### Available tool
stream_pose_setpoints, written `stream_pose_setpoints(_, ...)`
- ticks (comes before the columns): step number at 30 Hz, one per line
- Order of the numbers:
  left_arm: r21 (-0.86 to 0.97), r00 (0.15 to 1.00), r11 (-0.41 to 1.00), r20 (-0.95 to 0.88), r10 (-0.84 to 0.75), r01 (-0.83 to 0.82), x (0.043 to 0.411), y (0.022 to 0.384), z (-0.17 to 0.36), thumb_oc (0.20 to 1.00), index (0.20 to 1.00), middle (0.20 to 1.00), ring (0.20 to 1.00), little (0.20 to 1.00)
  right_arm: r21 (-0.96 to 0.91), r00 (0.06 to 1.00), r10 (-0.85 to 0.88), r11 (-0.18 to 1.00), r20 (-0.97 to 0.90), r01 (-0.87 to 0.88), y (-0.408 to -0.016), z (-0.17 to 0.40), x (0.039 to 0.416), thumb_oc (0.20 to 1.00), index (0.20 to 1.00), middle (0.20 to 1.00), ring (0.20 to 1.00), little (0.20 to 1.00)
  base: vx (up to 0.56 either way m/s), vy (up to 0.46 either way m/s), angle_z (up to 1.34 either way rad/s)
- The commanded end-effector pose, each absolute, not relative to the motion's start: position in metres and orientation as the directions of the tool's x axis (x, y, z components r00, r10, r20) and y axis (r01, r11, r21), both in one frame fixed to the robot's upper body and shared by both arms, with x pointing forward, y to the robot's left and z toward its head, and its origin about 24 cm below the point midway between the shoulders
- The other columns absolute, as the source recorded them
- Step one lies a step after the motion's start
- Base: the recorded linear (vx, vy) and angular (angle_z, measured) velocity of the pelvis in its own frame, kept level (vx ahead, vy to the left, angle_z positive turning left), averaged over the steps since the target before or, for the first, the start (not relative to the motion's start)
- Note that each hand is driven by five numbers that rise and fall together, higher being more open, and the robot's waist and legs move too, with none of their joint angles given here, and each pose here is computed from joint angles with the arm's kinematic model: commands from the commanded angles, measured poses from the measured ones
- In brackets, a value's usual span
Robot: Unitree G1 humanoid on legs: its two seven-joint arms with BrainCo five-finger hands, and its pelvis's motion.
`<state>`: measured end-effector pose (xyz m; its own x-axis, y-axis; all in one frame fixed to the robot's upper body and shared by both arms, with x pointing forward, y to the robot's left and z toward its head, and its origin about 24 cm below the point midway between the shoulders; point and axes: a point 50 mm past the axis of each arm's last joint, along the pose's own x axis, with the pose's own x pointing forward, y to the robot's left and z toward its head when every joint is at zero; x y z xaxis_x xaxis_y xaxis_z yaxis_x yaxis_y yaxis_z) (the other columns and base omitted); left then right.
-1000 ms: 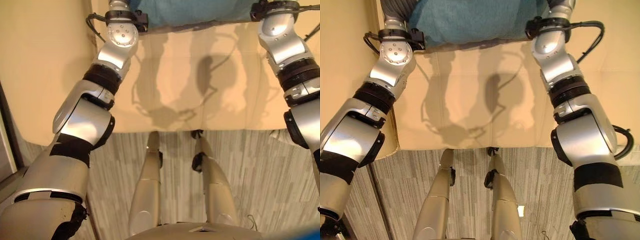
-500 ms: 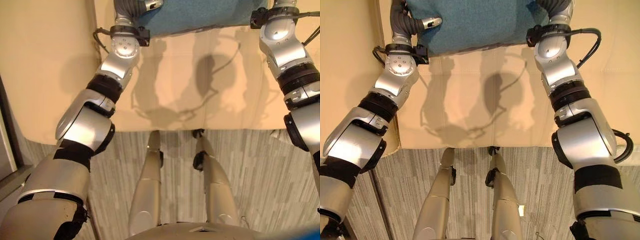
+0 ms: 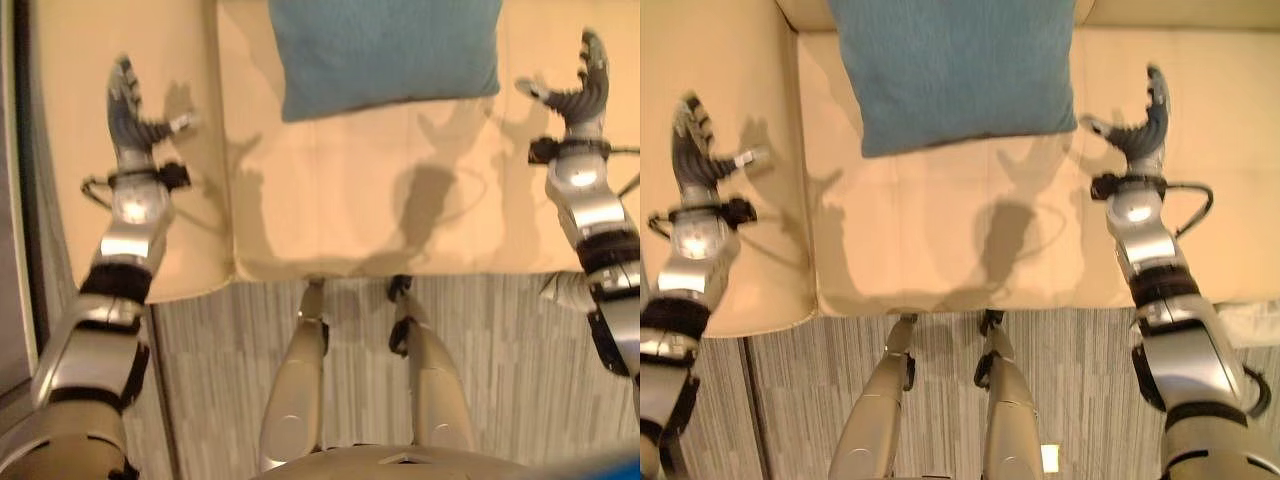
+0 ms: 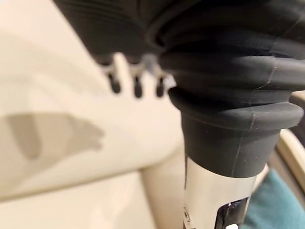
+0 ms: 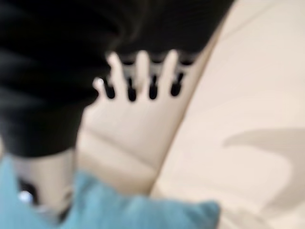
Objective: Pick up all the scattered cushions and arrange them neatly on the sofa.
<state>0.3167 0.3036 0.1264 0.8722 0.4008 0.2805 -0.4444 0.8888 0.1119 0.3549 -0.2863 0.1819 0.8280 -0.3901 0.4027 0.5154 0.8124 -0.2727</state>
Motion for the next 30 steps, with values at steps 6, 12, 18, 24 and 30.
stream_pose_setpoints(6, 0.159, 0.954, 0.953, -0.112, 0.277, -0.258, 0.251, 0.290, 0.009, 1.000, 1.000, 1.000, 1.000, 1.000, -0.535, 0.949, -0.314, 0.804, -0.012, 0.259, -0.311, 0.053, 0.292, 1.000, 1.000, 1.000, 1.000, 1.000, 0.04, -0.035, -0.03)
stream_pose_setpoints(12, 0.217, 0.869, 0.968, -0.445, 0.214, -0.127, 0.191, 0.279, -0.063, 1.000, 1.000, 1.000, 1.000, 1.000, -0.565, 0.907, -0.275, 0.824, -0.319, 0.051, -0.300, -0.025, 0.244, 1.000, 1.000, 1.000, 1.000, 1.000, 0.04, -0.027, -0.10)
stream_pose_setpoints(18, 0.257, 0.758, 0.966, -0.626, 0.182, -0.020, 0.159, 0.264, -0.103, 1.000, 1.000, 1.000, 1.000, 1.000, -0.541, 0.795, -0.265, 0.836, -0.545, -0.091, -0.285, -0.079, 0.205, 1.000, 1.000, 1.000, 1.000, 1.000, -0.01, 0.037, -0.07)
stream_pose_setpoints(24, 0.264, 0.686, 0.962, -0.712, 0.149, 0.065, 0.142, 0.246, -0.124, 1.000, 1.000, 1.000, 1.000, 1.000, -0.507, 0.681, -0.241, 0.833, -0.692, -0.221, -0.272, -0.109, 0.180, 1.000, 1.000, 1.000, 1.000, 1.000, -0.06, 0.188, -0.64)
stream_pose_setpoints(30, 0.275, 0.639, 0.951, -0.759, 0.126, 0.139, 0.139, 0.235, -0.134, 1.000, 1.000, 1.000, 1.000, 1.000, -0.497, 0.609, -0.269, 0.834, -0.746, -0.241, -0.272, -0.121, 0.164, 1.000, 1.000, 1.000, 1.000, 1.000, -0.19, 0.279, -0.94)
